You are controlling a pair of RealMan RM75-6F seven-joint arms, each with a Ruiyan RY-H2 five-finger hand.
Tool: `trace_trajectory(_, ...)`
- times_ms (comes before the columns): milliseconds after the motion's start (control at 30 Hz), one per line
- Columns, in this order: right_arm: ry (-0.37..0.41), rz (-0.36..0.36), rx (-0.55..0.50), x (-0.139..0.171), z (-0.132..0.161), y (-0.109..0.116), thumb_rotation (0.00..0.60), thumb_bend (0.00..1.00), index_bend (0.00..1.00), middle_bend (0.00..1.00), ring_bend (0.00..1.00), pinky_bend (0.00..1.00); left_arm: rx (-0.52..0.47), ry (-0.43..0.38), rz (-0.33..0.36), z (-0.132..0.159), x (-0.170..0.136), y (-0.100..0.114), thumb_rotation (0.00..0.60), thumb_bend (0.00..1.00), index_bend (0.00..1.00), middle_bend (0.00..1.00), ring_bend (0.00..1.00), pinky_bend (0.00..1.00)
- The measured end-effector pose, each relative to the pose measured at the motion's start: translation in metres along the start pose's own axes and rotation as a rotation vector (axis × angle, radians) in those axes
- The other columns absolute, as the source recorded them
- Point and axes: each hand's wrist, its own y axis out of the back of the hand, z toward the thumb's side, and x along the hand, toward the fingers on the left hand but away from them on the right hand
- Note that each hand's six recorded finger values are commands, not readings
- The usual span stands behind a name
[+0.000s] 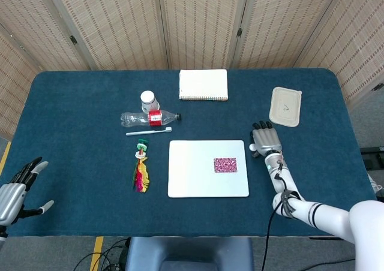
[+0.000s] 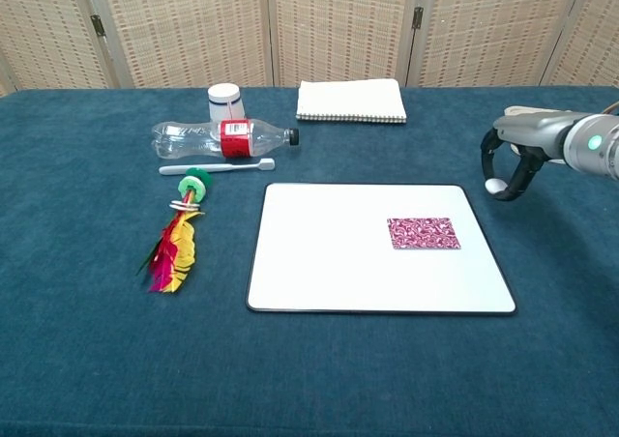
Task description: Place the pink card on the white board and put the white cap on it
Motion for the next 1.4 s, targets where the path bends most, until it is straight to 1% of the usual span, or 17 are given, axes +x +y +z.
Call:
trace_trajectory(133,0.065,-0.013,0.002,0.019,0.023,0.004,0.600,0.26,0.52,0.13,0.00,0.00,-0.005,0.008,-0.004,-0.002,0.002,-0.001,0.600,0.25,0.09,0.03,0.02,0.18)
trace_trajectory(233,0.111,-0.024,0.030,0.030,0.040,0.005,0.600,0.26,0.52,0.13,0.00,0.00,-0.015,0.007,-0.002,-0.003,0.002,-0.001,0.600,0.25,0.09,0.03,0.02,0.18)
trace_trajectory(400,0.166,-0.025,0.095,0.038,0.067,-0.004,0.600,0.26,0.52,0.13,0.00,0.00,-0.036,0.021,0.007,-0.009,0.004,0.003,0.600,0.25,0.09,0.03,0.02,0.18)
trace_trajectory(500,0.175,-0.017,0.111,0.038,0.078,-0.010,0.600,0.26,0.52,0.13,0.00,0.00,-0.045,0.018,0.013,-0.010,0.003,0.005,0.600,0.26,0.09,0.03,0.02,0.18)
trace_trajectory(800,0.175,-0.007,0.145,0.032,0.091,-0.020,0.600,0.25,0.52,0.12,0.00,0.00,-0.061,0.010,0.016,-0.012,0.001,0.008,0.600,0.25,0.09,0.03,0.02,0.18)
trace_trajectory(867,0.175,0.001,0.151,0.032,0.092,-0.021,0.600,0.24,0.48,0.11,0.00,0.00,-0.062,0.011,0.016,-0.012,0.001,0.008,0.600,0.25,0.09,0.03,0.02,0.18)
trace_trajectory(1000,0.176,0.028,0.159,0.032,0.092,-0.026,0.600,0.21,0.35,0.08,0.00,0.00,-0.061,0.010,0.016,-0.012,0.001,0.008,0.600,0.25,0.09,0.03,0.02,0.18)
trace_trajectory(1067,0.179,0.038,0.163,0.032,0.093,-0.028,0.600,0.20,0.31,0.07,0.00,0.00,-0.060,0.007,0.016,-0.011,0.001,0.008,0.600,0.25,0.09,0.03,0.02,0.18)
trace_trajectory(1133,0.177,0.046,0.171,0.033,0.092,-0.029,0.600,0.20,0.25,0.05,0.00,0.00,-0.057,0.008,0.018,-0.011,0.001,0.008,0.600,0.26,0.09,0.03,0.02,0.18)
trace_trajectory(1200,0.175,0.053,0.178,0.034,0.092,-0.028,0.600,0.20,0.22,0.04,0.00,0.00,-0.055,0.009,0.018,-0.011,0.001,0.008,0.600,0.25,0.09,0.03,0.02,0.18)
trace_trajectory(1300,0.175,0.036,0.165,0.038,0.090,-0.022,0.600,0.19,0.19,0.04,0.00,0.00,-0.046,0.012,0.018,-0.012,0.001,0.008,0.600,0.25,0.09,0.03,0.02,0.18)
trace_trajectory(1400,0.174,-0.005,0.133,0.045,0.084,-0.012,0.600,0.19,0.15,0.04,0.00,0.00,-0.036,0.015,0.018,-0.012,0.001,0.007,0.600,0.25,0.09,0.03,0.02,0.18)
